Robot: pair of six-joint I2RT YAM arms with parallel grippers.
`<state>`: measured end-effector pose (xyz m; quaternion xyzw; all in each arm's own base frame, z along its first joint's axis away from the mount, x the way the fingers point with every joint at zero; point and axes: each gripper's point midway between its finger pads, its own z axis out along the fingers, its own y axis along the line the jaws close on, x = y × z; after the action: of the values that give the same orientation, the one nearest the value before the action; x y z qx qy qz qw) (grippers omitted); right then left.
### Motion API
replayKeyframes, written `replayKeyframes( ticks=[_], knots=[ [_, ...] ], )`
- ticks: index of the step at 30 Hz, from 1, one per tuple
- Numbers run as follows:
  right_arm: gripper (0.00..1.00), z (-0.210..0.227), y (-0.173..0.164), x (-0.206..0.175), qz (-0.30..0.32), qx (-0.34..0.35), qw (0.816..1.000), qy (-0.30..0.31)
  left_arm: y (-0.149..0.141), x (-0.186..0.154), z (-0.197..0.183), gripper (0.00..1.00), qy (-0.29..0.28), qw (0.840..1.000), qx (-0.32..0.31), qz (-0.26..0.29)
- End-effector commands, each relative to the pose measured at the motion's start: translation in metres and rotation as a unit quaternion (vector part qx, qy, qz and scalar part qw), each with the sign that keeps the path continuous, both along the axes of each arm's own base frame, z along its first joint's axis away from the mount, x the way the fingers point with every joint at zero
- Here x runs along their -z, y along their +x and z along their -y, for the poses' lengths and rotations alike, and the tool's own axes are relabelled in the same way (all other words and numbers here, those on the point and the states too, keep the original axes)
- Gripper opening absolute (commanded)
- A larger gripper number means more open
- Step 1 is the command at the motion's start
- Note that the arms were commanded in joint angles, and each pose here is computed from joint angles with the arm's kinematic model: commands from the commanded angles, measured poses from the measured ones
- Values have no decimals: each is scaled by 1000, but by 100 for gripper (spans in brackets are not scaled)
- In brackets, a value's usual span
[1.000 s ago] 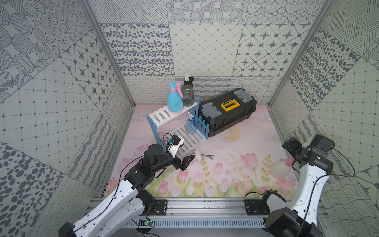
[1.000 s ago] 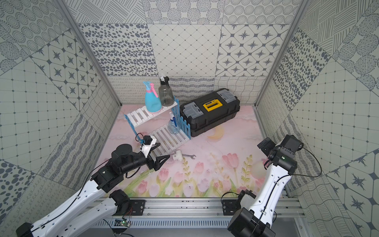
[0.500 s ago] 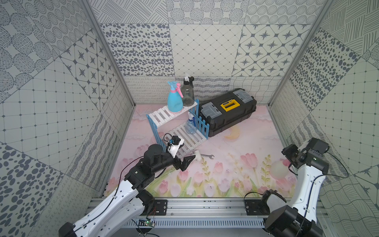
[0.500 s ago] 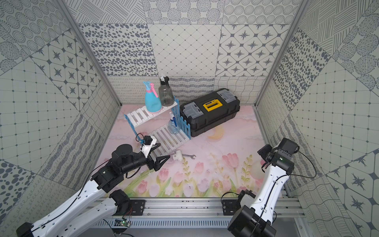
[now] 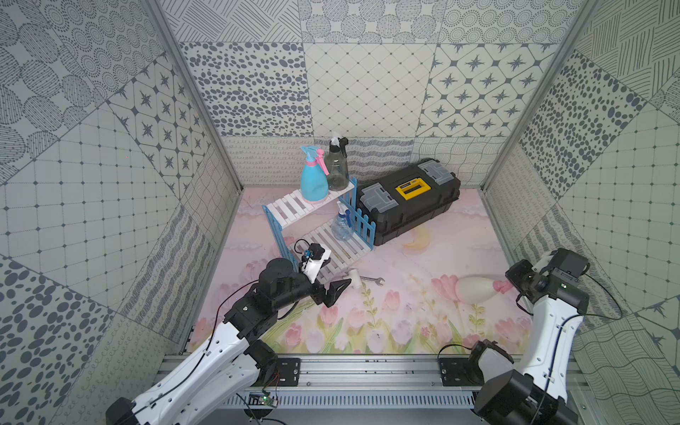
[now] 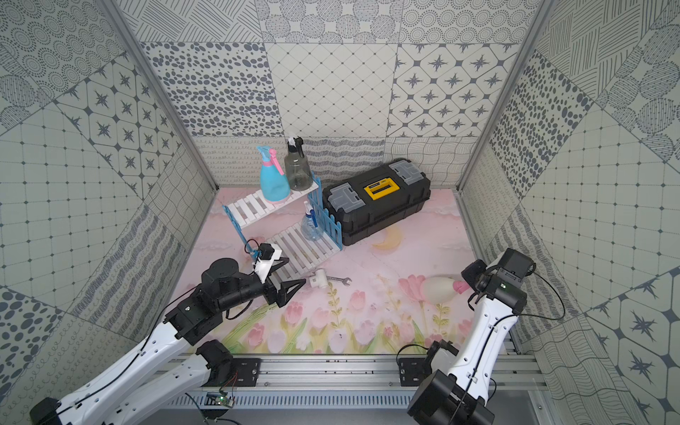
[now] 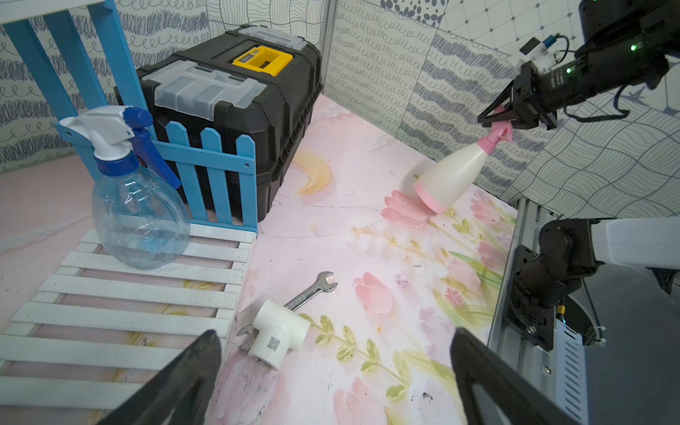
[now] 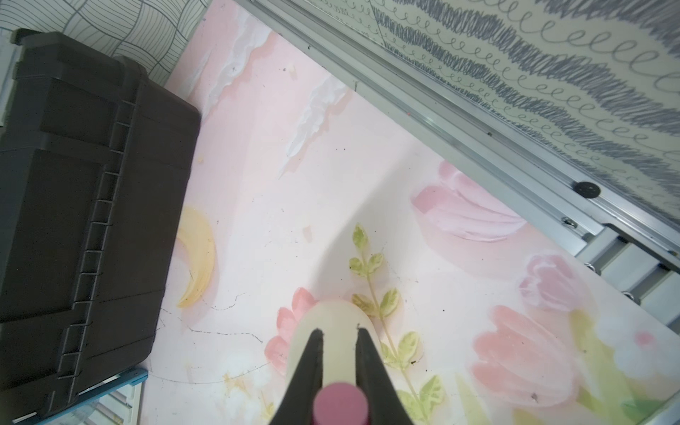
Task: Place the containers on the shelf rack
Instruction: 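Pick up a container from the center of the board.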
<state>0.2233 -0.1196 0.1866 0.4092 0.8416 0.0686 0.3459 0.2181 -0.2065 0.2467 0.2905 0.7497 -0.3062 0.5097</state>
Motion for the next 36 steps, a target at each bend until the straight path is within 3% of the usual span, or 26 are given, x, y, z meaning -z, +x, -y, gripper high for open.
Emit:
replayKeyframes(
  ticks=[1,8,16,21,26,36],
  knots=[
    [3,-13,7,-17,36,-27,999,9,1,-17,6,99,-32,999,15,15],
    [0,-78,33,-49,86,-116,988,64,-2,-36,31,99,-59,996,49,49],
    [0,-187,72,-87,118,-235,956,128,-27,-48,98,99,32,971,90,218],
    [0,-235,82,-103,111,-260,946,158,-33,-50,131,99,77,948,102,292],
    [0,-266,86,-110,95,-265,939,197,-22,-42,155,99,115,940,101,305],
    [0,-287,84,-119,97,-286,931,205,26,-22,175,99,222,922,31,316]
  ],
)
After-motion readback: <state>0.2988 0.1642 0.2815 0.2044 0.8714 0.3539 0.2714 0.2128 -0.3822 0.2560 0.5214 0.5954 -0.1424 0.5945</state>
